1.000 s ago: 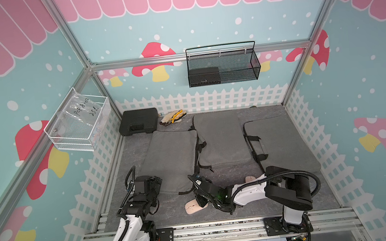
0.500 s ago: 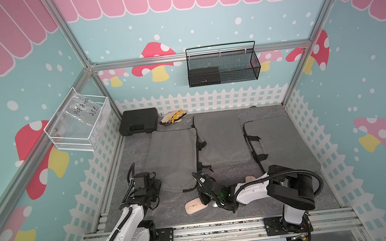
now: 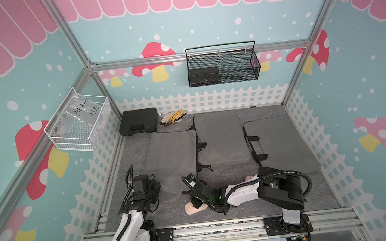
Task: Put the mouse into the laptop bag
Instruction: Unzip the zipper on the zippered laptop bag.
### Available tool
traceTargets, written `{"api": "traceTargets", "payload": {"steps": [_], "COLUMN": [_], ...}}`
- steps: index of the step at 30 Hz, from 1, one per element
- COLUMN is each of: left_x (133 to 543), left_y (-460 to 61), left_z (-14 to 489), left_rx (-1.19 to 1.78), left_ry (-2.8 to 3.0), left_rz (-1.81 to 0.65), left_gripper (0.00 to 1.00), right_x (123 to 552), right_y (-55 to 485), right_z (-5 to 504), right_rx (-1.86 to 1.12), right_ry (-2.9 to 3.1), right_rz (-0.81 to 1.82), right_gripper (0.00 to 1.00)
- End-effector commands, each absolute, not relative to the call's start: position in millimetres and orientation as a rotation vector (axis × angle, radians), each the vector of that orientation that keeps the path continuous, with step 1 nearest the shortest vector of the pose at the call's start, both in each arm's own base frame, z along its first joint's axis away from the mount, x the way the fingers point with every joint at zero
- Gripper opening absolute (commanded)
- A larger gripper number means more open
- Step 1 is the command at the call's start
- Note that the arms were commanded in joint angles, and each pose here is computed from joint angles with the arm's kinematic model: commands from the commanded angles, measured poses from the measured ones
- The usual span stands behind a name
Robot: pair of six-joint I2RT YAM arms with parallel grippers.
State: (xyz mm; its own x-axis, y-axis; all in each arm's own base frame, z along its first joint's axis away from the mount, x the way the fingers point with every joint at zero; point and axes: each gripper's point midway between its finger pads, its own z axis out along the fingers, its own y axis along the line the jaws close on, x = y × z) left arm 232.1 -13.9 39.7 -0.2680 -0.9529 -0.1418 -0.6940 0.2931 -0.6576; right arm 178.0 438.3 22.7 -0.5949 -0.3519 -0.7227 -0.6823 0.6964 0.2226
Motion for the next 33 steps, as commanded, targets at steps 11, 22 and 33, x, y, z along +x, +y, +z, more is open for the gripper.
{"api": "traceTargets", "payload": {"steps": [11, 22, 33], "left_x": [199, 178, 182], "left_y": [-9, 0, -34], "left_z": [38, 21, 20], "left_rx": [-1.540, -1.708, -1.634], "left_ry": [2.056, 1.998, 2.060], "left_rz": [-0.600, -0.563, -0.741], "left_gripper": [0.00, 0.05, 1.00], "right_x": [150, 160, 160], "right_y": [485, 439, 467], "right_z": [12, 8, 19], "right_rx": [-0.901, -0.809, -0.831], "right_ry": [2.245, 2.277, 2.247], "right_rz": [0.745, 0.639, 0.713], "right_gripper": [0.00, 0.00, 0.00]}}
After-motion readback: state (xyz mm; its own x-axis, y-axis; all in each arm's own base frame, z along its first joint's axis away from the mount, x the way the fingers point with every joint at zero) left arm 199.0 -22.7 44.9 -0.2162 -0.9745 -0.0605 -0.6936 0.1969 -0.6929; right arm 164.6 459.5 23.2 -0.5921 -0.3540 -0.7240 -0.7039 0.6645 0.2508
